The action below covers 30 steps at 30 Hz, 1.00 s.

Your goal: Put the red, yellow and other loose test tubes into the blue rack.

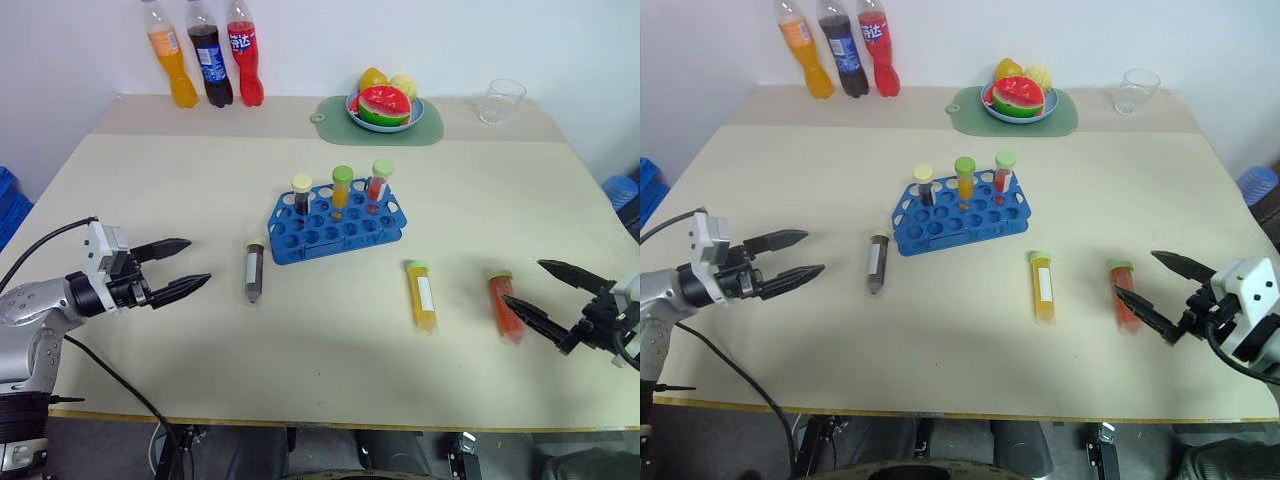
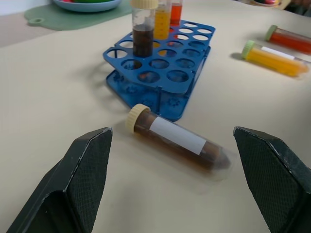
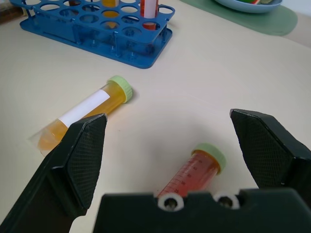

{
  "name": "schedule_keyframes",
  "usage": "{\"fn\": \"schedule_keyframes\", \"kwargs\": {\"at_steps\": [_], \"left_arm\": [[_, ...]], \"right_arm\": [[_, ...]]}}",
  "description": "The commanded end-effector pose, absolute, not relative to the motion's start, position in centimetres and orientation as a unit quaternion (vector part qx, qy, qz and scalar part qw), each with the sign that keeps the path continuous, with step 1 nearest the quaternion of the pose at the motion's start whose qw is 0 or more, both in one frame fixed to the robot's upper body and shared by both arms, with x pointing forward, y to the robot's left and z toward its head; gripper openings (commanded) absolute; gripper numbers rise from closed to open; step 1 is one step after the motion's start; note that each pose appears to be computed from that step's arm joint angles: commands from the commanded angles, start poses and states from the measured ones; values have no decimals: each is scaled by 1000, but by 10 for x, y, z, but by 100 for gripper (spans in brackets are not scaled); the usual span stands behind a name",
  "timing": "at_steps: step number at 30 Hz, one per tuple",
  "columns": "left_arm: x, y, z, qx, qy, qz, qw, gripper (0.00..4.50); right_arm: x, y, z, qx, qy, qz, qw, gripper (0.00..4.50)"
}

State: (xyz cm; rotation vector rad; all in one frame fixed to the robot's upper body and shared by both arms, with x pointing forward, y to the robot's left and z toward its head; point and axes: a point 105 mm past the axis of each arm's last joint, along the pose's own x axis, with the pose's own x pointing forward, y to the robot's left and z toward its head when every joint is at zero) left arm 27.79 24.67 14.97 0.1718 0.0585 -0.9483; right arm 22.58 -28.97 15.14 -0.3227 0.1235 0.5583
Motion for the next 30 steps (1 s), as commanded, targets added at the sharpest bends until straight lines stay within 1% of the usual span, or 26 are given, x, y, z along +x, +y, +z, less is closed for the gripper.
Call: {"fn": "schedule_keyframes", "kwargs": {"at_steps": [1, 9, 15, 20, 24, 26, 30], "left_arm": [[279, 243, 159, 95, 13, -464, 880, 411], [282, 238, 162, 87, 5, -477, 875, 411], [293, 231, 176, 59, -21, -476, 877, 411], [314, 223, 201, 43, -81, -450, 888, 411], [320, 207, 210, 44, -107, -459, 881, 411], [318, 197, 210, 54, -116, -477, 870, 411], [295, 174, 199, 84, -117, -556, 818, 411]], "right_arm": [[224, -287, 162, -166, 39, 273, 947, 450], [225, -284, 159, -157, 38, 270, 949, 450], [236, -280, 167, -138, 28, 255, 957, 450], [254, -292, 167, -128, 104, 168, 972, 450], [270, -295, 174, -79, 143, 142, 976, 450], [277, -298, 178, -51, 160, 125, 978, 450], [283, -300, 179, -32, 215, 107, 970, 450]]}}
